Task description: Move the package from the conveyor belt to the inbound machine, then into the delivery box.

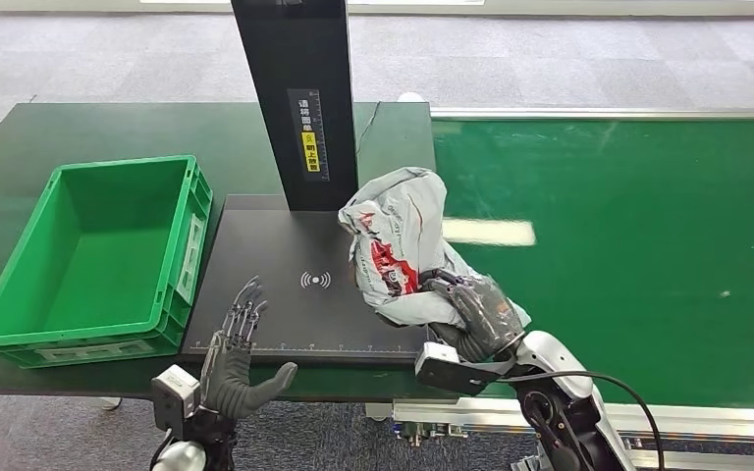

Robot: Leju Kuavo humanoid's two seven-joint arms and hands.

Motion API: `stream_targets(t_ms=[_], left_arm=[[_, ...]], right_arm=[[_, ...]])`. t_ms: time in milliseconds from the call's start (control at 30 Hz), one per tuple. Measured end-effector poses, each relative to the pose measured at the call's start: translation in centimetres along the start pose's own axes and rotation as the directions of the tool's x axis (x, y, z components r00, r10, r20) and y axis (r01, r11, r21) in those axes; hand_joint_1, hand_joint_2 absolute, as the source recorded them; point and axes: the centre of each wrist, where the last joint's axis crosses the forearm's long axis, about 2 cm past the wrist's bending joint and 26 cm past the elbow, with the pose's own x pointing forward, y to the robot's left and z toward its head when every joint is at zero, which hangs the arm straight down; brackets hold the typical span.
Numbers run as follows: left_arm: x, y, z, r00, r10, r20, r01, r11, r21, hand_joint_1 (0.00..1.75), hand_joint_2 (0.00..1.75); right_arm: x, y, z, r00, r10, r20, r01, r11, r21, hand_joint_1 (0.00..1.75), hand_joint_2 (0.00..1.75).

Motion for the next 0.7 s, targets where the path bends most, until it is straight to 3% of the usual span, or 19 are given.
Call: stream_targets(t_ms=[167, 400, 700], left_arm=[[0.1, -0.1, 0.1, 1.000, -0.001, -0.007, 0.001, 1.000, -0.002, 0.00, 1.75], [0.1, -0.1, -0.1, 1.000, 0.000, -0.007, 0.000, 1.000, -0.010, 0.00, 1.75], [0.1, -0.1, -0.7, 1.000, 0.010, 0.003, -0.010, 1.000, -0.018, 0.00, 1.75]], right_arm=[[0.2, 0.5, -0.3, 0.997, 0.072, -0.035, -0.070, 0.996, 0.048, 1.75, 1.75], [1.7, 1.0, -1.6, 0.905, 0.423, -0.039, -0.424, 0.906, -0.010, 1.75, 1.75], [2.6, 1.6, -2.3, 0.837, 0.545, 0.049, -0.536, 0.834, -0.128, 1.75, 1.75]])
